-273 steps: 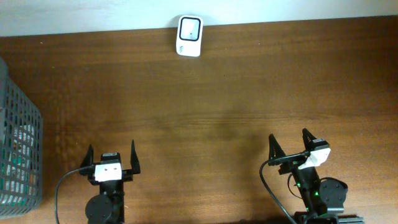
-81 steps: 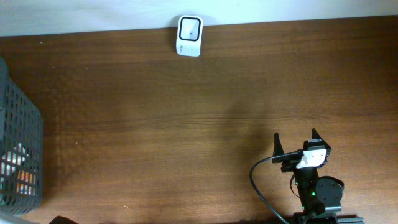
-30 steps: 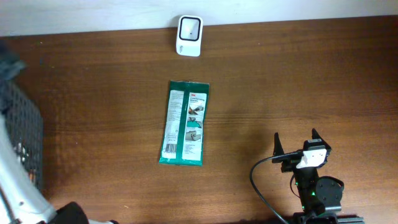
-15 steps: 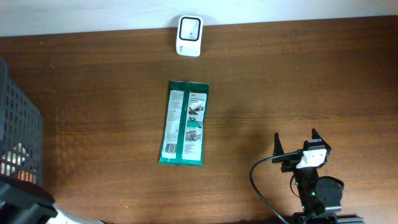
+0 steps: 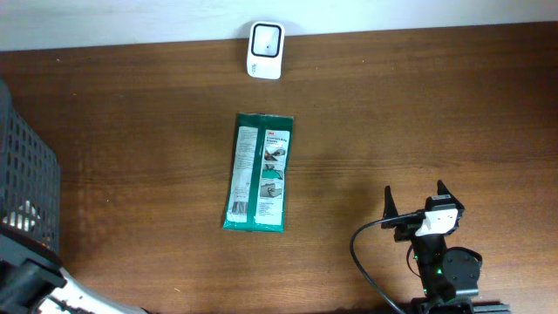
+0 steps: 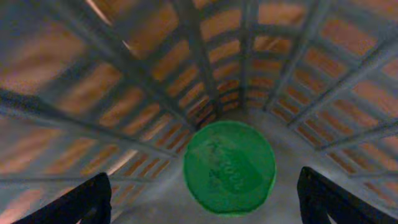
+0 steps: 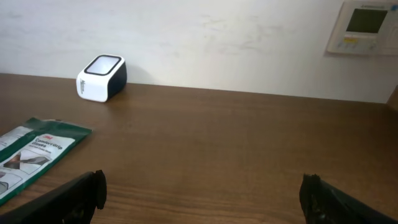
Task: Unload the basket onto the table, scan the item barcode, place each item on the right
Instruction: 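Reach the left gripper into the basket and grasp the green-capped bottle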
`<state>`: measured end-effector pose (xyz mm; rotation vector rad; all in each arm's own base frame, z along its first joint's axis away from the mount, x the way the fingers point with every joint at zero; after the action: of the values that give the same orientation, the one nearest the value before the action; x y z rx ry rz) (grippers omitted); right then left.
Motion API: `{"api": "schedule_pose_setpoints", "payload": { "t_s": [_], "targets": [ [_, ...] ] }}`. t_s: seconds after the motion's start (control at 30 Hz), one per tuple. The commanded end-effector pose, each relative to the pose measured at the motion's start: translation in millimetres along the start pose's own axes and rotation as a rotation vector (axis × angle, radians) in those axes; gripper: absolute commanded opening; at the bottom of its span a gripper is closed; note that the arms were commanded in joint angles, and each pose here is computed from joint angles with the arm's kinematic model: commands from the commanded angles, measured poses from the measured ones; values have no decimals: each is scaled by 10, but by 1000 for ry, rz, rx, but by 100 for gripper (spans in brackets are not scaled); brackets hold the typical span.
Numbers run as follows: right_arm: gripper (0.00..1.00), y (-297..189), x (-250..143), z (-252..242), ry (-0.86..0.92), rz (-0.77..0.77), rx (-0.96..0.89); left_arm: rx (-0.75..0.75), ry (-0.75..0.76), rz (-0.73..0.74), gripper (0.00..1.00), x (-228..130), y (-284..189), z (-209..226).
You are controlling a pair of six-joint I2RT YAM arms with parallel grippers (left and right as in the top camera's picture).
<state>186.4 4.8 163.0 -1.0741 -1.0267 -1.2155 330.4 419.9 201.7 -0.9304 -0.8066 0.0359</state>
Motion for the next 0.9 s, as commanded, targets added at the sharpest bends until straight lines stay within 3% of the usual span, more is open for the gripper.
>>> {"api": "schedule_pose_setpoints", "payload": {
  "t_s": [0.0, 0.47, 0.57, 0.63, 0.77, 0.87],
  "targets": [
    [98, 0, -22, 1, 1, 4, 0, -17, 33, -19, 86, -86, 180, -110],
    [98, 0, -22, 1, 1, 4, 0, -86, -8, -29, 84, -357, 838, -402],
    [98, 0, -22, 1, 1, 4, 0, -99, -58, -88, 66, -248, 831, -401],
    [98, 0, -22, 1, 1, 4, 0, -136, -59, -100, 34, -232, 824, -442],
    [98, 0, -22, 1, 1, 4, 0, -134, -60, -107, 32, -188, 759, -416],
    [98, 0, -22, 1, 1, 4, 0, -116, -65, -162, 31, 53, 319, -252]
  ]
}}
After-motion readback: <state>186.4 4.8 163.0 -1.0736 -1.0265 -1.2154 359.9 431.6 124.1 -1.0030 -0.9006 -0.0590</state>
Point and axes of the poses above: each gripper's point midway between its finger pads, its own y axis out along the fingers, its own z axis along the line the jaws close on, x = y × z, the point moved 6 cm from there along -y, back along the fingers, and after that the axes turned 14 degrees about y, right-handed, at the moved point
